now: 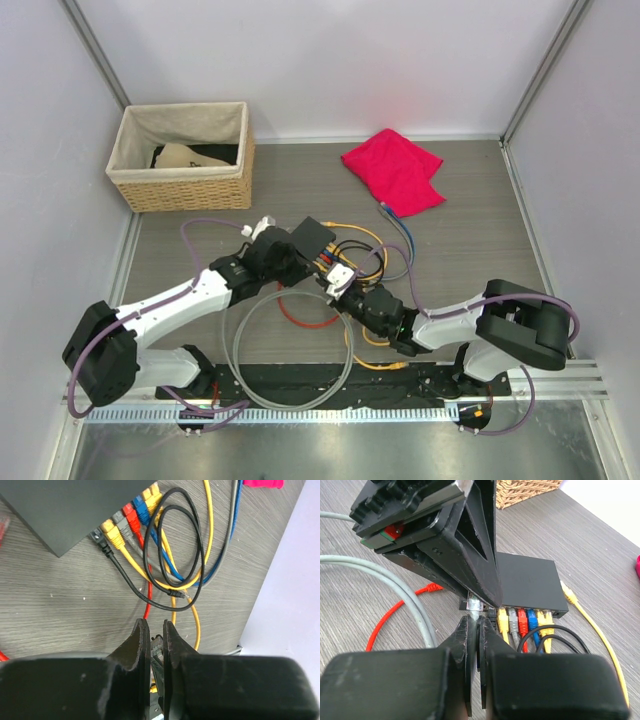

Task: Insert the plug into the switch port
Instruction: Insert the connector into the switch port.

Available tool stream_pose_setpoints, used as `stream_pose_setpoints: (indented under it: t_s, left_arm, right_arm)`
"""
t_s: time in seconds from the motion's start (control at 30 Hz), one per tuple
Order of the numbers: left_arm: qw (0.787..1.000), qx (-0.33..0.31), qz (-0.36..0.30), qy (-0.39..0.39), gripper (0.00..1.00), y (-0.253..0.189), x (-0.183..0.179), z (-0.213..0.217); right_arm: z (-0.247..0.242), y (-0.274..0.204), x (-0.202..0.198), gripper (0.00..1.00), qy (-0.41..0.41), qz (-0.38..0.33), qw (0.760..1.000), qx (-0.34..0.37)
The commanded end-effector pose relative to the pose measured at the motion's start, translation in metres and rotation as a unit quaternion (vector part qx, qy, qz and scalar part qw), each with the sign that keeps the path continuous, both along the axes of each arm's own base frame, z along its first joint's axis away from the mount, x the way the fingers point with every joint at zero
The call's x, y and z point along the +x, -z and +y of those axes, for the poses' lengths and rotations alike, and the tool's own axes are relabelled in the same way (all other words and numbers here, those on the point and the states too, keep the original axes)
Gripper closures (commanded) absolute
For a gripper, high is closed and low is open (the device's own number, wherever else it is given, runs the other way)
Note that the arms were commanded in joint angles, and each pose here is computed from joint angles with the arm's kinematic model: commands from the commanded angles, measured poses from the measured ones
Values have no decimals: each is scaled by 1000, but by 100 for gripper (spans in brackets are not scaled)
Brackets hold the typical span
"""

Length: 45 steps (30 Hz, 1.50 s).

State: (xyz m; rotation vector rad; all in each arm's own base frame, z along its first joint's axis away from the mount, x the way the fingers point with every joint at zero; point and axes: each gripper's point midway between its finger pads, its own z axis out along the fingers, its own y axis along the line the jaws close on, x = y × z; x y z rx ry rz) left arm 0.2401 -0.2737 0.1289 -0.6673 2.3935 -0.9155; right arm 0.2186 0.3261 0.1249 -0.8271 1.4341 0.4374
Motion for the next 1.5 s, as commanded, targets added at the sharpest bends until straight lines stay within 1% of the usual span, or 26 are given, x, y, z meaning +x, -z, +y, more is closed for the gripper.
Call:
stream_pose_setpoints:
  t_s: [0.0, 0.03, 0.07, 0.1, 0.17, 0.23, 0.3, 0.33, 0.37, 0.47, 0.53, 0.57, 0.6, 0.67, 0.7, 0.77, 0.87, 0.93, 1.03, 1.2, 1.47]
  left_arm:
    - [1000, -8, -24, 17, 79, -21, 8, -3]
    - [999, 1, -32, 20, 72, -22, 11, 1]
    - [999, 16, -33, 20, 66, -20, 13, 7]
    - [998, 38, -53, 22, 58, -22, 21, 15]
    - [996, 64, -66, 23, 51, -21, 28, 27]
    - [990, 99, -94, 22, 40, -20, 39, 42]
    - [986, 122, -116, 23, 29, -19, 48, 52]
    - [982, 137, -129, 23, 27, -18, 53, 56]
    - [976, 159, -143, 28, 22, -17, 58, 62]
    - [967, 196, -159, 43, 20, -4, 70, 70]
    - [964, 200, -165, 61, 20, 0, 76, 68]
    - [962, 215, -155, 66, 19, 11, 79, 71]
    - [961, 218, -156, 70, 19, 13, 81, 71]
    - [959, 227, -155, 71, 18, 22, 87, 71]
    - [956, 236, -157, 73, 18, 26, 89, 73]
    - [953, 246, -162, 71, 17, 34, 96, 75]
    - [949, 259, -163, 77, 15, 44, 103, 79]
    - [946, 260, -175, 82, 15, 48, 111, 77]
    - [943, 273, -168, 89, 14, 61, 117, 82]
    - [938, 289, -160, 104, 14, 76, 121, 87]
    - [940, 278, -140, 143, 21, 92, 111, 81]
  right_arm:
    - [18, -23, -1, 99, -21, 2, 999, 28]
    - [20, -12, -6, 99, -32, 22, 999, 11]
    - [21, -11, -7, 99, -35, 33, 999, 10]
    - [25, -11, -10, 99, -39, 49, 998, 20]
    - [25, -1, -13, 99, -43, 75, 996, 9]
    - [26, 7, -16, 99, -45, 109, 993, 5]
    - [24, 11, -12, 99, -39, 128, 991, 7]
    - [21, 21, -12, 99, -38, 143, 989, -10]
    - [21, 24, -13, 99, -36, 165, 986, -4]
    - [17, 40, -7, 99, -24, 199, 980, -16]
    - [18, 51, -4, 99, -25, 220, 975, -32]
    - [20, 54, -2, 99, -26, 227, 973, -35]
    - [26, 50, -1, 99, -32, 229, 972, -34]
    - [28, 62, 2, 99, -29, 246, 967, -51]
    - [33, 58, 7, 99, -27, 251, 967, -46]
    - [29, 72, 14, 99, -11, 268, 961, -61]
    - [29, 71, 25, 99, 6, 273, 960, -53]
    - [25, 76, 29, 99, 21, 288, 956, -59]
    - [20, 79, 38, 99, 43, 296, 952, -66]
    - [17, 84, 45, 99, 58, 311, 946, -67]
    - [22, 81, 57, 99, 68, 324, 942, -59]
